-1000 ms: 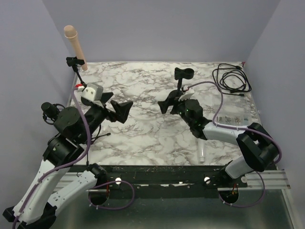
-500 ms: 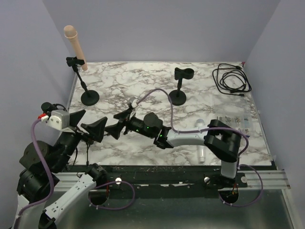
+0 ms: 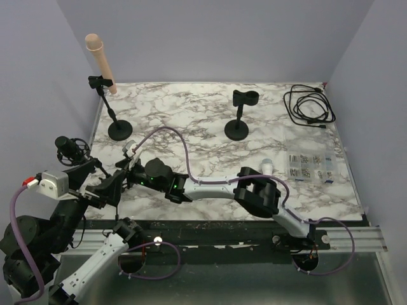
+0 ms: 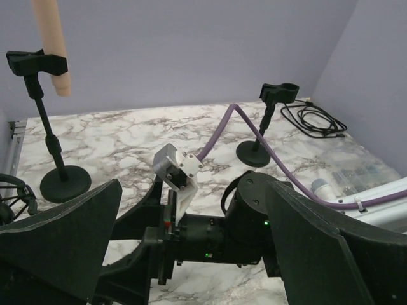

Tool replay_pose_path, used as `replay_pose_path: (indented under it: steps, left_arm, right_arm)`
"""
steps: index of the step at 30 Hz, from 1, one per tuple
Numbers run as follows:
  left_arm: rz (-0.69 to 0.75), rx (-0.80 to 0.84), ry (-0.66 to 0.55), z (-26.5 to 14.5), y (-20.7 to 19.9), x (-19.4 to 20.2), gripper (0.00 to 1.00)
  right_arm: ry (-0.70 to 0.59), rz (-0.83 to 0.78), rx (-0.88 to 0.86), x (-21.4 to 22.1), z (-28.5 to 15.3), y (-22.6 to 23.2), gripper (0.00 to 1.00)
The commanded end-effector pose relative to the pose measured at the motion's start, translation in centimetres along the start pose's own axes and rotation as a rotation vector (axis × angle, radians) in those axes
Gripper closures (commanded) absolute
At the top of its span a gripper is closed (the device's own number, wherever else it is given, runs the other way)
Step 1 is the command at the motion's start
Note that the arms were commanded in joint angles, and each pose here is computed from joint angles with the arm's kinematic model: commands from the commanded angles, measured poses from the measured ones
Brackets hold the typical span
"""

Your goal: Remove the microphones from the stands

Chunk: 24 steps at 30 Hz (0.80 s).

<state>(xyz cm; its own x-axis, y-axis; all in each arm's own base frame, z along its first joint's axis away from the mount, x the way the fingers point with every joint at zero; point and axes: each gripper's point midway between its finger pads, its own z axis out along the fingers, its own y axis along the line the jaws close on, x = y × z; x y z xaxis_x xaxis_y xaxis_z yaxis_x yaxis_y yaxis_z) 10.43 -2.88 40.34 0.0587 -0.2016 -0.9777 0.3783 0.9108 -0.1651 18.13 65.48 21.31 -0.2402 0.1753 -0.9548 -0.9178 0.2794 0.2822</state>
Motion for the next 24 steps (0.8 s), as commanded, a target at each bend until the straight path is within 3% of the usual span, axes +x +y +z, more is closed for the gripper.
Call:
replay_pose_path:
  steps: [1,16,24]
  left_arm:
    - [0.029,-0.024,0.021,-1.1,0.9,0.9,0.01]
    - [0.077,-0.028,0.032,-1.3,1.3,1.3,0.01]
    - [0.087,-0.044,0.026,-1.5,1.6,1.1,0.02]
  right_arm:
    - [0.065,-0.064,0.100,2.4,1.9,-2.2,0.19]
    - [0.079,-0.122,0.103,3.6,4.0,-2.0,0.59]
    - [0.022,-0.178,0.226,0.2,2.7,-3.9,0.75]
